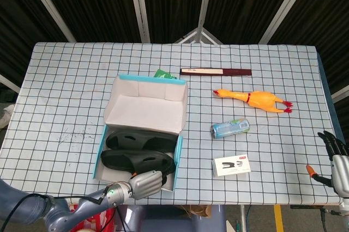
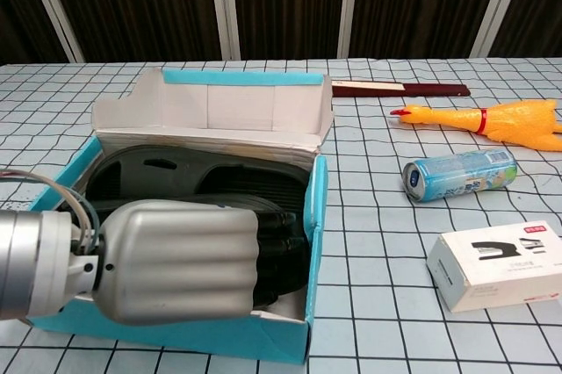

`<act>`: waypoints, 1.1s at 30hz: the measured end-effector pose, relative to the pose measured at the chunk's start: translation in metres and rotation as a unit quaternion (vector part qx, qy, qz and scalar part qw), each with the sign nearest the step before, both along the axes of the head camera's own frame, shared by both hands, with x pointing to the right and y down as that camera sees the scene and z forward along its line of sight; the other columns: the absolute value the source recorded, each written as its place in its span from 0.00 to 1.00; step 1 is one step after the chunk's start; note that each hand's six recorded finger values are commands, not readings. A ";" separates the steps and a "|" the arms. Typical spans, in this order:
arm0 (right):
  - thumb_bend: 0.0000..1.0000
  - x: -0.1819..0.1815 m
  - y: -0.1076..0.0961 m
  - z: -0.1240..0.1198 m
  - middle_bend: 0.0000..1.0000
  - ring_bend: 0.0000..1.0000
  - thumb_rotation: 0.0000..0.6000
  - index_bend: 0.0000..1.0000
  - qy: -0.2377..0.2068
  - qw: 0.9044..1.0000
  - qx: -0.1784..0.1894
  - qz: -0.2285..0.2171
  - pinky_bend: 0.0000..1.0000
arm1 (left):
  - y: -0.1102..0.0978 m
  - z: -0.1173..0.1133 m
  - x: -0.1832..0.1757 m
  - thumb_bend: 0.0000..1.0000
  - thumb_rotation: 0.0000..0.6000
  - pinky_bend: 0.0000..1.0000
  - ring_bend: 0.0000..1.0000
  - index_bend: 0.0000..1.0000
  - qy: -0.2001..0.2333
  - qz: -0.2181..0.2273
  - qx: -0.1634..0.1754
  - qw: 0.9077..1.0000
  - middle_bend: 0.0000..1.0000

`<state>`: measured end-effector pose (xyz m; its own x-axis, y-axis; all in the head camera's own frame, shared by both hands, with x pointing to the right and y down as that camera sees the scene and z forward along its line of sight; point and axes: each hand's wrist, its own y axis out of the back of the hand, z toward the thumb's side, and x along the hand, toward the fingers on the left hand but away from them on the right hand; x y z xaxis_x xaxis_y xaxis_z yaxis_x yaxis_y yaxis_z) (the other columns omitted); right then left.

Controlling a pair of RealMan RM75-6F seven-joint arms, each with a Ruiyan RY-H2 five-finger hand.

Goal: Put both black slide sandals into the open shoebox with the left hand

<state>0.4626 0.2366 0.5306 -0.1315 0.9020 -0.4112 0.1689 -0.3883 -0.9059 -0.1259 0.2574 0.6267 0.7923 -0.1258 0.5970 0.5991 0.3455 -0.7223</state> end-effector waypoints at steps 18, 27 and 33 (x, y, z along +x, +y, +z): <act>0.25 0.001 0.000 0.000 0.12 0.17 1.00 0.14 0.001 1.000 0.000 0.004 0.19 | -0.013 -0.013 0.005 0.23 1.00 0.12 0.00 0.02 0.014 -0.012 0.033 0.999 0.02; 0.25 0.001 0.000 0.001 0.12 0.17 1.00 0.14 0.001 1.000 -0.003 0.003 0.19 | -0.018 -0.029 0.002 0.12 1.00 0.12 0.00 0.00 0.014 -0.023 0.047 0.999 0.00; 0.25 0.001 0.000 0.001 0.12 0.17 1.00 0.14 0.001 1.000 -0.002 0.003 0.19 | -0.025 -0.049 -0.001 0.10 1.00 0.12 0.00 0.00 0.021 -0.042 0.058 0.997 0.00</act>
<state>0.4631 0.2361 0.5319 -0.1383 0.8993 -0.4149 0.1691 -0.3913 -0.9046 -0.1269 0.2321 0.5781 0.7996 -0.2597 0.5414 0.6001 0.3781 -0.7049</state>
